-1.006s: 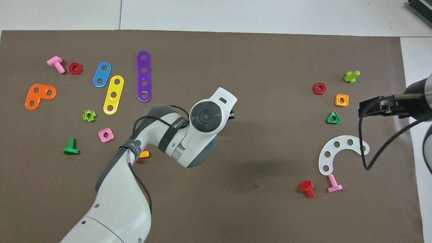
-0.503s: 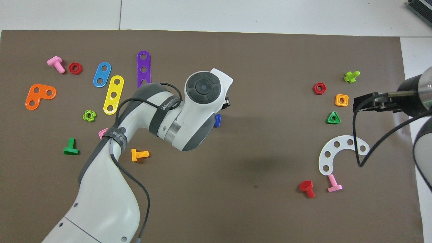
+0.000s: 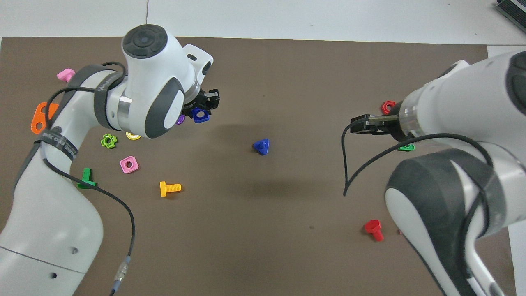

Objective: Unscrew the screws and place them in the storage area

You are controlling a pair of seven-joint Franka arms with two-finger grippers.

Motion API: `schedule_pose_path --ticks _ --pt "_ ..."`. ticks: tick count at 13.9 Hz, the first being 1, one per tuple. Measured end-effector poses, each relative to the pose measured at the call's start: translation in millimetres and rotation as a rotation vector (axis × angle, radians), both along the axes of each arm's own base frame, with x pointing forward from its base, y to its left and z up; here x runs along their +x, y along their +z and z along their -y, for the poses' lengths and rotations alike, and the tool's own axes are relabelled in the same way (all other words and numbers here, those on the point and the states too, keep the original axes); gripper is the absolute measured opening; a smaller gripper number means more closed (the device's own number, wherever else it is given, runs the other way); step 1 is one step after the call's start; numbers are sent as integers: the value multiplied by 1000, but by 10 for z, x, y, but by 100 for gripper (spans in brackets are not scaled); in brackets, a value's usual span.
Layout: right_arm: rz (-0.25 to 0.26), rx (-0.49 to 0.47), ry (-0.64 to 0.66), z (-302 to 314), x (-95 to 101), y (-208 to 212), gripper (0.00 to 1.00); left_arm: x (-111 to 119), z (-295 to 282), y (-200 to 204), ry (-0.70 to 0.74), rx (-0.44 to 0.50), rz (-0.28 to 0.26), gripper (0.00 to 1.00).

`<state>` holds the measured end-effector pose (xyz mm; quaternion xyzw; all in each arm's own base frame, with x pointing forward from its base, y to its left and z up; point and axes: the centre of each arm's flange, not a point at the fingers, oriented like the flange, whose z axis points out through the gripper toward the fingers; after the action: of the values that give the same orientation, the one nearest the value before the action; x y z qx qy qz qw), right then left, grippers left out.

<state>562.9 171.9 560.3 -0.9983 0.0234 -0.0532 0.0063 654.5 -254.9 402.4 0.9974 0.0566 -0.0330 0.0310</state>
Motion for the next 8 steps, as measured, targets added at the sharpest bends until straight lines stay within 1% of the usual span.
schedule_pose_path --ticks 2,4,6,8 --pt "13 14 7 -406 113 -357 99 88 -469 -76 -103 -15 -22 48" --pt "30 21 6 -822 189 -751 99 45 -766 -248 -201 -23 -41 48" --pt "43 15 0 -1143 225 -1057 99 -83 -865 -484 -239 -26 -31 48" --pt "50 23 -6 -1314 318 -1239 99 -292 -858 -773 -251 -26 -13 48"
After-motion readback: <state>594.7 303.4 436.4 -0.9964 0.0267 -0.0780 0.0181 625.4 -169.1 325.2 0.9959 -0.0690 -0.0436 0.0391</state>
